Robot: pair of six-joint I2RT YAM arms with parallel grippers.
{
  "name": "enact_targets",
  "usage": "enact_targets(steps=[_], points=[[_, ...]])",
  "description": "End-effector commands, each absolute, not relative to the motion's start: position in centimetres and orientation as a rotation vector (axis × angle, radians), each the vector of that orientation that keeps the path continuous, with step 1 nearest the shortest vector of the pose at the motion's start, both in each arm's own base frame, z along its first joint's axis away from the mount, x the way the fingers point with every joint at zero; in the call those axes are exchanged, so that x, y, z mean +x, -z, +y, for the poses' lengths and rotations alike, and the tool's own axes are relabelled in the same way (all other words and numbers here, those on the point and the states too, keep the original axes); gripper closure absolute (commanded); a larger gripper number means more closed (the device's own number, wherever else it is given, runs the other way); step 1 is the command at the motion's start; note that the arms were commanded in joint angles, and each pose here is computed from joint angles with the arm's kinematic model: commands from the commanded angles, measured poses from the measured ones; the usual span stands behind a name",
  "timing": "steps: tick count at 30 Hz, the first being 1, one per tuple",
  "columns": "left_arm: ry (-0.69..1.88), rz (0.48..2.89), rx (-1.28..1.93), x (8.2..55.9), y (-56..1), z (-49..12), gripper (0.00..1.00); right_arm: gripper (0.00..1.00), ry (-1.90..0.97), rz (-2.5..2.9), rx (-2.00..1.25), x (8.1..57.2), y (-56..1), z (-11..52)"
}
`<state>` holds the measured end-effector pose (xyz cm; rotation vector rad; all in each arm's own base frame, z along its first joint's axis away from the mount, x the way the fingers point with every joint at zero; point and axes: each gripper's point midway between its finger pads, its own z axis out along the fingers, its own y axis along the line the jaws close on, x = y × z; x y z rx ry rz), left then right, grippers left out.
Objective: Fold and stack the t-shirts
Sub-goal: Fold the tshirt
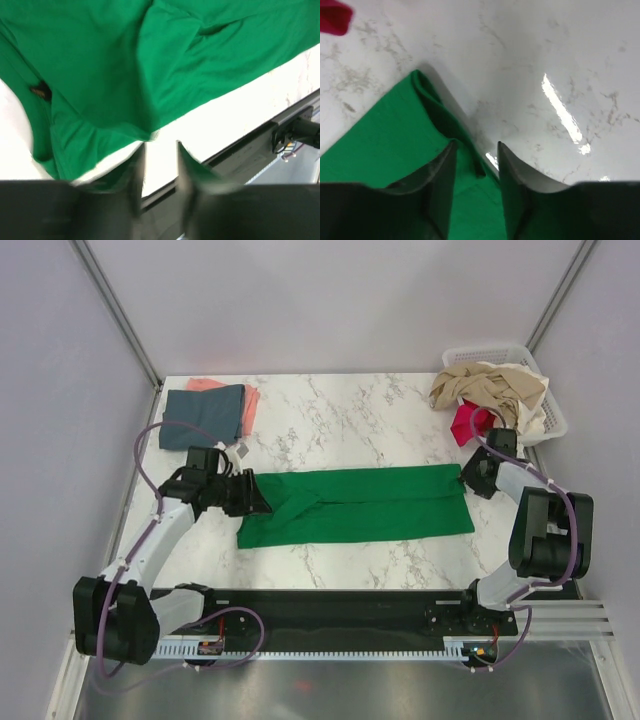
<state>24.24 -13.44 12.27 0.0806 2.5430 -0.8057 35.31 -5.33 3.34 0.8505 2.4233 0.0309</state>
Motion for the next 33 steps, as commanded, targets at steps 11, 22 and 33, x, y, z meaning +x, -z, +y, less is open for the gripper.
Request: enact_targets(steps=[11, 22, 33], points=[[0.748, 2.434, -0.143, 23.9, -14.8, -12.4, 0.12, 0.2, -0.156, 2.217, 0.832, 35.9, -11.2, -5.0], [0.658, 2.547, -0.281, 27.0, -8.5, -13.1, 0.19, 0.24, -0.36, 2.397, 0.449, 38.3, -7.9, 6.3], [0.524, 2.687, -0.307, 32.4, -1.9, -13.7, 0.24, 0.28, -0.341, 2.596, 0.506, 32.7, -0.1, 8.6]])
